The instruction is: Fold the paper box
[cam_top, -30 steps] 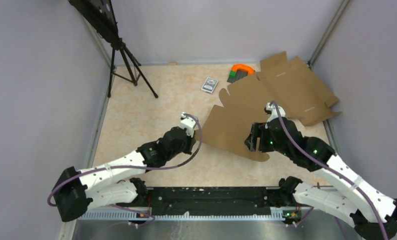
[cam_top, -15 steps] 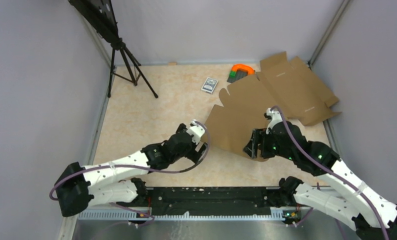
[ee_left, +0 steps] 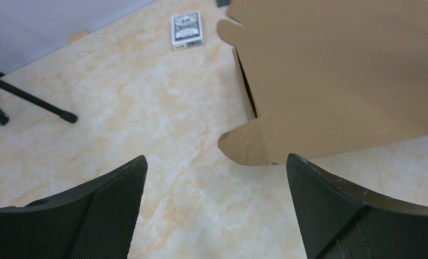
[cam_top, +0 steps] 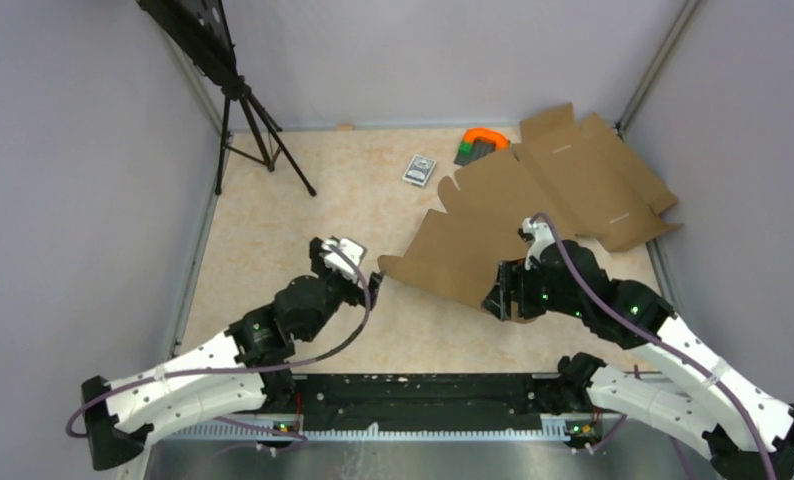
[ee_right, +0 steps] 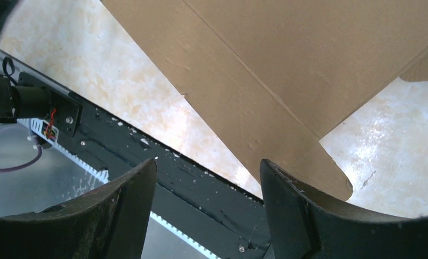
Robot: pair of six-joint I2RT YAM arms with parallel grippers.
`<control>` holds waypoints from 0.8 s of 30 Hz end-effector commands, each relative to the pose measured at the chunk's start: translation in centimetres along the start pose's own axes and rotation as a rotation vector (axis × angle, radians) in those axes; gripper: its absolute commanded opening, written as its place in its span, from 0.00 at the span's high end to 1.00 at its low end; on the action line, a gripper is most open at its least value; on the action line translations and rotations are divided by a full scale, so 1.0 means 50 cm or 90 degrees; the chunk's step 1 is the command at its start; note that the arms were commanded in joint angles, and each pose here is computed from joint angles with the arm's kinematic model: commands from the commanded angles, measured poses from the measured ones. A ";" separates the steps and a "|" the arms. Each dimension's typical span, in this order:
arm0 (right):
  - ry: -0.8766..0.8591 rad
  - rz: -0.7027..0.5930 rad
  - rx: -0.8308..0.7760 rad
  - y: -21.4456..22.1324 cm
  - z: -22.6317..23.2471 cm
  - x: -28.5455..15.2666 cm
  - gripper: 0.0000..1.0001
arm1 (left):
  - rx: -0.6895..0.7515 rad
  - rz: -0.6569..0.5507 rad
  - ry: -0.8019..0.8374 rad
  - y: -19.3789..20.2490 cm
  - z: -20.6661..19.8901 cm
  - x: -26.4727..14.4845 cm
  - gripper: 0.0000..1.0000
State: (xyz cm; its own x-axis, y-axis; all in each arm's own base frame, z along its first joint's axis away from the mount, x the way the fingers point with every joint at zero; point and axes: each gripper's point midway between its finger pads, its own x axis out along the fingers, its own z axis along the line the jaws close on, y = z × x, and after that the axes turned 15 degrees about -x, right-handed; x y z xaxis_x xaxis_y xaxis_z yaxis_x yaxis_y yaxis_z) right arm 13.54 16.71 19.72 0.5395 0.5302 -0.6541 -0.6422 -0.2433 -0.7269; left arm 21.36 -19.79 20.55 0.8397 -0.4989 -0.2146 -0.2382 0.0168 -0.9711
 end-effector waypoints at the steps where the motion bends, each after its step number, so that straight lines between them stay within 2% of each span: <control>1: -0.040 -0.047 -0.026 -0.044 0.025 -0.010 0.30 | -0.107 -0.076 -0.045 -0.080 0.032 -0.034 0.01; 5: -0.058 -0.049 -0.034 -0.049 0.035 -0.008 0.30 | -0.109 -0.111 -0.048 -0.111 0.050 -0.065 0.01; 8: -0.064 -0.052 -0.040 -0.050 0.038 -0.010 0.30 | -0.075 -0.086 -0.035 -0.101 0.047 -0.070 0.01; 11: -0.063 -0.054 -0.041 -0.046 0.035 -0.009 0.30 | -0.059 -0.054 -0.067 -0.102 0.057 -0.069 0.01; 13: -0.068 -0.056 -0.041 -0.045 0.037 -0.008 0.30 | -0.007 0.001 -0.025 -0.088 0.032 -0.066 0.01; 20: -0.092 -0.064 -0.047 -0.050 0.051 -0.016 0.30 | 0.243 0.060 0.038 -0.031 0.011 -0.012 0.02; 24: -0.095 -0.073 -0.047 -0.047 0.050 -0.023 0.30 | 0.306 0.088 0.066 -0.007 -0.001 0.005 0.02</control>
State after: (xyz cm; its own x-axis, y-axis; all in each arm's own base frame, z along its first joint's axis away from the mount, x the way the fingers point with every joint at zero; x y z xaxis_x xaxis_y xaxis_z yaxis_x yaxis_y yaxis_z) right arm 13.01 18.40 21.08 0.4975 0.6317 -0.5946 -0.5852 -0.2616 -0.7676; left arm 21.52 -18.77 21.28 0.7999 -0.4912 -0.3449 -0.1804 0.3512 -0.9187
